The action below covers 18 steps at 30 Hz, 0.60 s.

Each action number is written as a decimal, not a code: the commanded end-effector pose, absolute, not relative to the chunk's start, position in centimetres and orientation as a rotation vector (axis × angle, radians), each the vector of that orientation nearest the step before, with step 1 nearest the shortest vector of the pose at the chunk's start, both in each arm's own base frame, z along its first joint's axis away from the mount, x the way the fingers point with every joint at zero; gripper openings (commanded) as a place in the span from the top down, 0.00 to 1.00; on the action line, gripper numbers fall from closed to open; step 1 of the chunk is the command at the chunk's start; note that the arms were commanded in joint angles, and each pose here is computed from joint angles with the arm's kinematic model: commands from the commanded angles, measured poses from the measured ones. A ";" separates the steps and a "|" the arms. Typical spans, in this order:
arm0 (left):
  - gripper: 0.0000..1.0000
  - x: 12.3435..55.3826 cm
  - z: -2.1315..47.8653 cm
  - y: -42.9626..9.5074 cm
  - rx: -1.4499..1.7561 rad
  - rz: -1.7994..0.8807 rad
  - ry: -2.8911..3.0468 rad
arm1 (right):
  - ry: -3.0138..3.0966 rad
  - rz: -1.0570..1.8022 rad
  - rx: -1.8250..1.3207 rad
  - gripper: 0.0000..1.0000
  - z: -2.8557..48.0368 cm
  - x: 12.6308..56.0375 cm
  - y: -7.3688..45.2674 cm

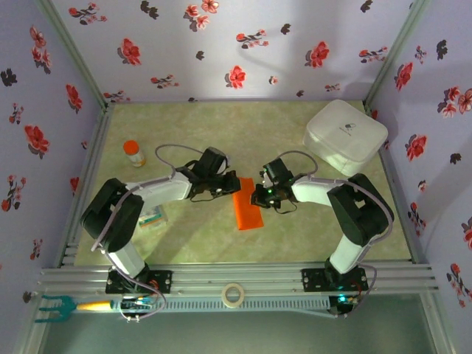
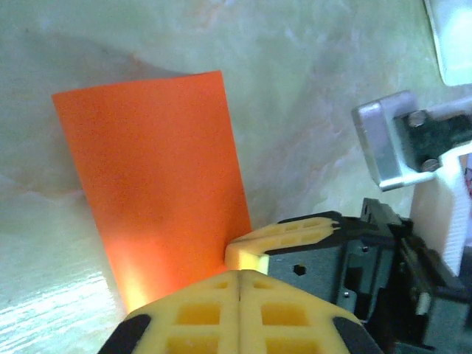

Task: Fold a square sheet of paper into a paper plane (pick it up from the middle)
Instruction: First fold the square sheet of paper in half at the center of the table.

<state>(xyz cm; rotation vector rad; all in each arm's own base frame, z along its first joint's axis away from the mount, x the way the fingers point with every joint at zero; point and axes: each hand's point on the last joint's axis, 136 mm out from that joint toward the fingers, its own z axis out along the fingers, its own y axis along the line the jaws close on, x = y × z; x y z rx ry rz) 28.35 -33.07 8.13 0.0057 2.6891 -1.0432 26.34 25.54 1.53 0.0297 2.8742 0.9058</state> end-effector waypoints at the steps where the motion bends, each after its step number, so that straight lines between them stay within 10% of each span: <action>1: 1.00 28.4 8.4 -34.8 0.036 -1.193 2.646 | 3.051 0.669 0.109 1.00 -2.4 23.7 22.0; 18: 1.00 27.3 1.8 -32.1 -0.032 -1.140 2.772 | 3.049 0.674 0.123 1.00 -2.4 23.7 22.0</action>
